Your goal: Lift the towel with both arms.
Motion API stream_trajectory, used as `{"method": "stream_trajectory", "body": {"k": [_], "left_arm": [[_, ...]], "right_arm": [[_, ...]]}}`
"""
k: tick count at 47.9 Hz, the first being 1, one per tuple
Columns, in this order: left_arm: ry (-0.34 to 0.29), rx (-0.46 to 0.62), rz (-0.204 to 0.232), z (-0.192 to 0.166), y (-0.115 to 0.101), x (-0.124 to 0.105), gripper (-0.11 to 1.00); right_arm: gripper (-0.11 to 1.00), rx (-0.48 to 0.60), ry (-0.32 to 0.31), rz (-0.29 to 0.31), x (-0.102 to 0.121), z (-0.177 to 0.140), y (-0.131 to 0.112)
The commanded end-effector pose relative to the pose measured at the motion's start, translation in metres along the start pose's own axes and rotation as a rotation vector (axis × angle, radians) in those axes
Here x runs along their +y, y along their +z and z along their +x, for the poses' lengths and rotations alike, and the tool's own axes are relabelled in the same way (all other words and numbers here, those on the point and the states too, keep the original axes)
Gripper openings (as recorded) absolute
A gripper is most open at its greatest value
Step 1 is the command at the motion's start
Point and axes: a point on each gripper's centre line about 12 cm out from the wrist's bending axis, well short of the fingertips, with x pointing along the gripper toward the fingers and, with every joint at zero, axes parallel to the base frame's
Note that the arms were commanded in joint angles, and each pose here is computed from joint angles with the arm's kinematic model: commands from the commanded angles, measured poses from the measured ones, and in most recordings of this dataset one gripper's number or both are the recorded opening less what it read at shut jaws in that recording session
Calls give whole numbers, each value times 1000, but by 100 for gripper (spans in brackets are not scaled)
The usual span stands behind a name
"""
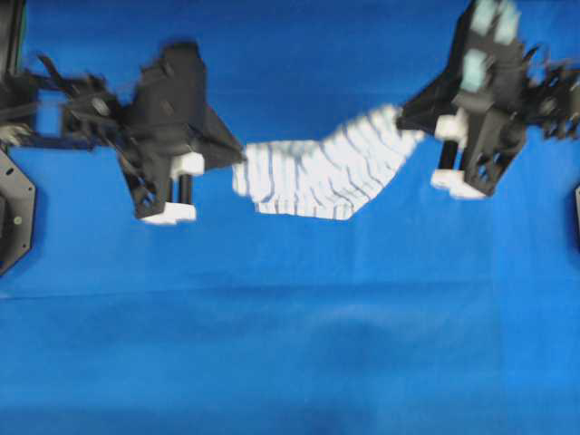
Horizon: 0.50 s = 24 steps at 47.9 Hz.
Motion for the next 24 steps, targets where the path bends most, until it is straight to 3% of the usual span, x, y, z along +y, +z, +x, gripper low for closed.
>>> {"method": "stream_trajectory", "body": {"k": [1, 15, 24], "left_arm": [[21, -57, 12, -27, 28, 8, 2], [61, -147, 69, -92, 83, 21, 2], [78, -173, 101, -120, 106, 24, 2]], "right_arm": [[2, -79, -21, -8, -6, -28, 29], [2, -214, -44, -41, -14, -82, 88], [2, -295, -53, -60, -18, -111, 115]]}}
